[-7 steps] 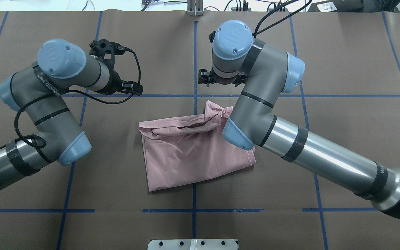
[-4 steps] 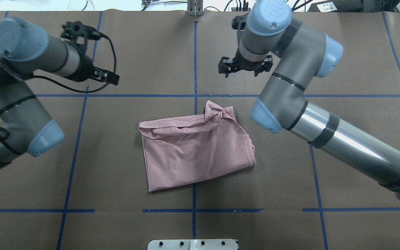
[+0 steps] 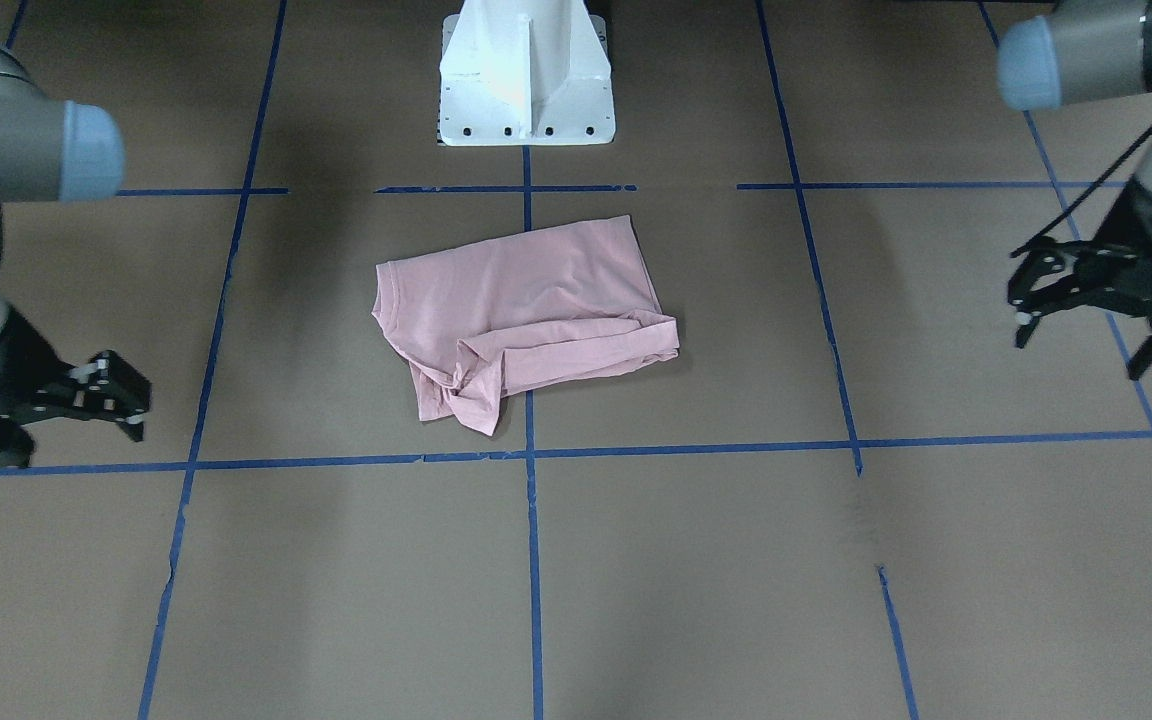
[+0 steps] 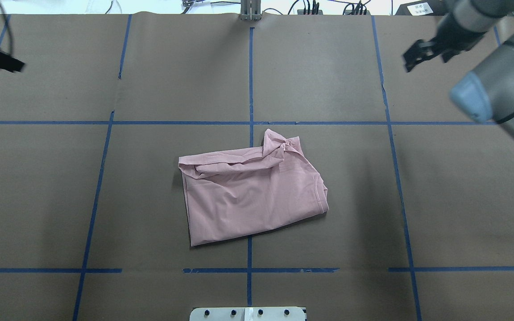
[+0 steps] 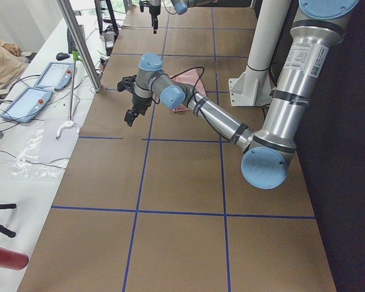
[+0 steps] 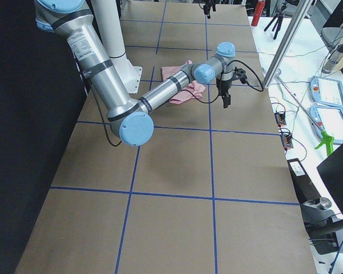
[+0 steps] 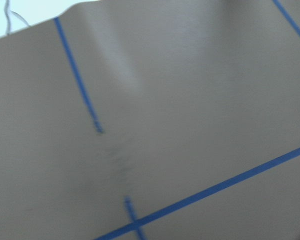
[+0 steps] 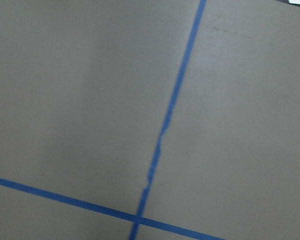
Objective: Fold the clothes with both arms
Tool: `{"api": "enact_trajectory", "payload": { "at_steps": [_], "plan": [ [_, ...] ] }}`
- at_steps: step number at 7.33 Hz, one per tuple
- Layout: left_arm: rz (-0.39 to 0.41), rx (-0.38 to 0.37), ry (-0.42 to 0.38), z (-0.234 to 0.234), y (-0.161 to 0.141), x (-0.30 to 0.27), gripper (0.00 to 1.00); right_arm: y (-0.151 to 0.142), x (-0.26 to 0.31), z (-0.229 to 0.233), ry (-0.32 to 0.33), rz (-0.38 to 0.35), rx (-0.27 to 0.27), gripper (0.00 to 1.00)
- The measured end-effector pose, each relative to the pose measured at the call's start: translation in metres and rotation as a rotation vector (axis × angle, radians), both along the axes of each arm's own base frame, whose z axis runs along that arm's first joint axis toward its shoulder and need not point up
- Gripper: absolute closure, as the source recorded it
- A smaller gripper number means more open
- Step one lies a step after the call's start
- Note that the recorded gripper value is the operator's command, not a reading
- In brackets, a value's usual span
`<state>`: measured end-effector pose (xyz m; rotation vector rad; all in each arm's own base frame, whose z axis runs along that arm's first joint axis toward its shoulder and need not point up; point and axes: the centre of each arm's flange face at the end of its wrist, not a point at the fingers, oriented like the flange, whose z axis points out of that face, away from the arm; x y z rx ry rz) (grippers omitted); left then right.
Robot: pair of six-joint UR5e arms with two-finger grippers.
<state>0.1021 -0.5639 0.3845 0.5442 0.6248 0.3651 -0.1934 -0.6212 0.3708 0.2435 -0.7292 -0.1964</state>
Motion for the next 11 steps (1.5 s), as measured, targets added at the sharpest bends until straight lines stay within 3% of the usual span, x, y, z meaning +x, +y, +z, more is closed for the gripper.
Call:
{"api": "enact_trajectory", "payload": {
  "at_steps": [2,4,5,7,9,11],
  "plan": [
    [-0.015,-0.014,-0.044,0.058,0.020,-0.104,0.00,0.027,0.113,0.100,-0.003,-0.068,-0.012,0.00],
    [-0.061,-0.113,-0.056,0.118,0.053,-0.143,0.00,0.104,0.188,0.216,0.013,-0.080,-0.065,0.00],
    [-0.081,-0.142,-0.058,0.134,0.059,-0.155,0.00,0.134,0.211,0.250,0.022,-0.057,-0.103,0.00],
    [-0.104,-0.189,-0.026,0.156,0.076,-0.179,0.00,0.164,0.239,0.279,0.015,-0.011,-0.169,0.00],
    [-0.044,-0.258,0.037,0.194,0.112,-0.187,0.00,0.167,0.262,0.262,0.010,0.039,-0.241,0.00],
    [-0.012,-0.346,0.073,0.225,0.148,-0.190,0.00,0.189,0.279,0.248,0.011,0.077,-0.281,0.00]
  ]
}}
